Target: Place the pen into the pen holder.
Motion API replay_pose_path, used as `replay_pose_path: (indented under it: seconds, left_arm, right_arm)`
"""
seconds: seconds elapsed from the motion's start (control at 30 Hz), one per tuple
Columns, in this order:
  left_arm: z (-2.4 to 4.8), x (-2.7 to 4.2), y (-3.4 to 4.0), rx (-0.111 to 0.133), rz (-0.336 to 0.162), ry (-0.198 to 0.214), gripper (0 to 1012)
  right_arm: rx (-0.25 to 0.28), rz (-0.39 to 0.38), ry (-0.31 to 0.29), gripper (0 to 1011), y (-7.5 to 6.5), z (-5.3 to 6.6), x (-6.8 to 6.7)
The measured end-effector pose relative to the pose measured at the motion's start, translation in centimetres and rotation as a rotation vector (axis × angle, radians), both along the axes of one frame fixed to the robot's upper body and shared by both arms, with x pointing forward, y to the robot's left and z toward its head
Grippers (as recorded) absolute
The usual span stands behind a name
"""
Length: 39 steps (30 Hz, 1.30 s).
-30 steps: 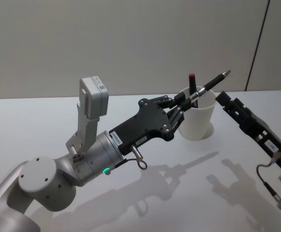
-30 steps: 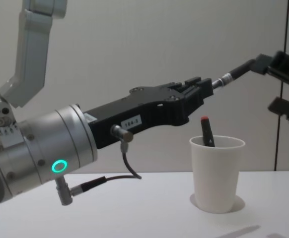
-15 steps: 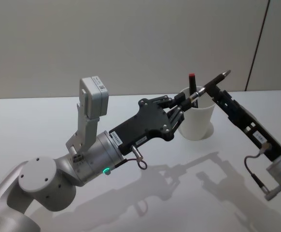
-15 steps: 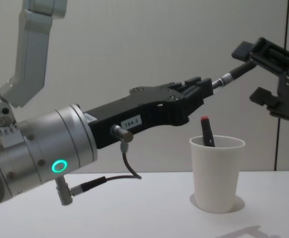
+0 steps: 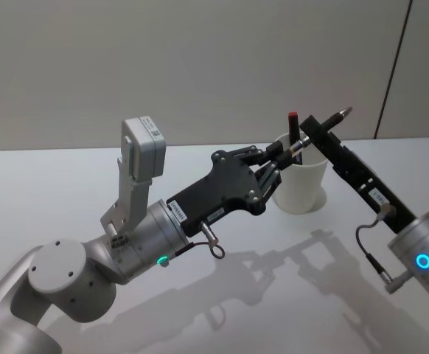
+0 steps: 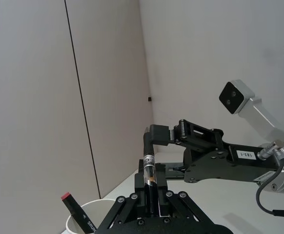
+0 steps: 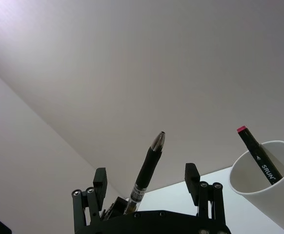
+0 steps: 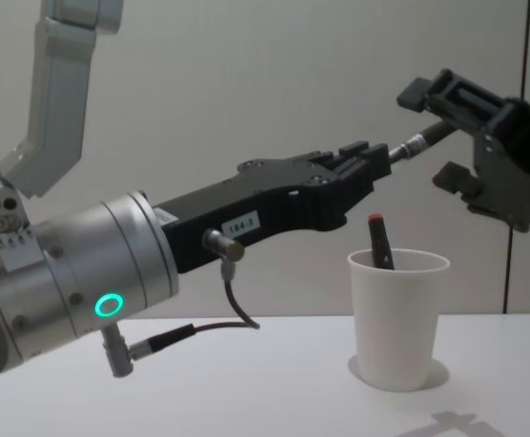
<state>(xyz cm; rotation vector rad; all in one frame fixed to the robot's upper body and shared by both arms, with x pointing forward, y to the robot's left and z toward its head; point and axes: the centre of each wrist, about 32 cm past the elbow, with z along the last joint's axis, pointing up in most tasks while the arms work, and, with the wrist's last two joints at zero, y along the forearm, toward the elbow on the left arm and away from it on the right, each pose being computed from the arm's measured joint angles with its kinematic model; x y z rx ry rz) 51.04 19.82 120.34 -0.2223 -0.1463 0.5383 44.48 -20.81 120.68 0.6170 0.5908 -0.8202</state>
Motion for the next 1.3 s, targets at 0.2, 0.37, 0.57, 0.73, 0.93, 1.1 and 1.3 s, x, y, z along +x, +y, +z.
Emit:
replay_pose_path:
  seconds: [0.2,0.37,0.57,0.73,0.93,1.1,1.3]
  left_arm:
    - [0.0,0.0,0.0,0.0,0.0,0.0,145]
    - [0.0,0.0,0.0,0.0,0.0,0.0,145]
    - [0.0,0.0,0.0,0.0,0.0,0.0,145]
    - [0.0,0.0,0.0,0.0,0.0,0.0,145]
    - [0.0,0.0,0.0,0.0,0.0,0.0,145]
    - [0.0,0.0,0.0,0.0,0.0,0.0,145]
    - [0.0,0.0,0.0,0.0,0.0,0.0,145]
  right_arm:
    - [0.001,-0.005,0.011,1002,0.6,0.1,0.4]
    - [0.001,-0.004,0.015,1002,1.0,0.2,0.8]
    - [0.002,-0.002,0.019,981,1.3,0.2,1.0]
    - [0.002,-0.002,0.02,884,1.5,0.3,1.1]
    - [0.002,-0.001,0.021,733,1.6,0.3,1.3]
    - [0.003,-0.001,0.022,546,1.7,0.4,1.3]
    - [0.002,-0.001,0.022,357,1.7,0.4,1.4]
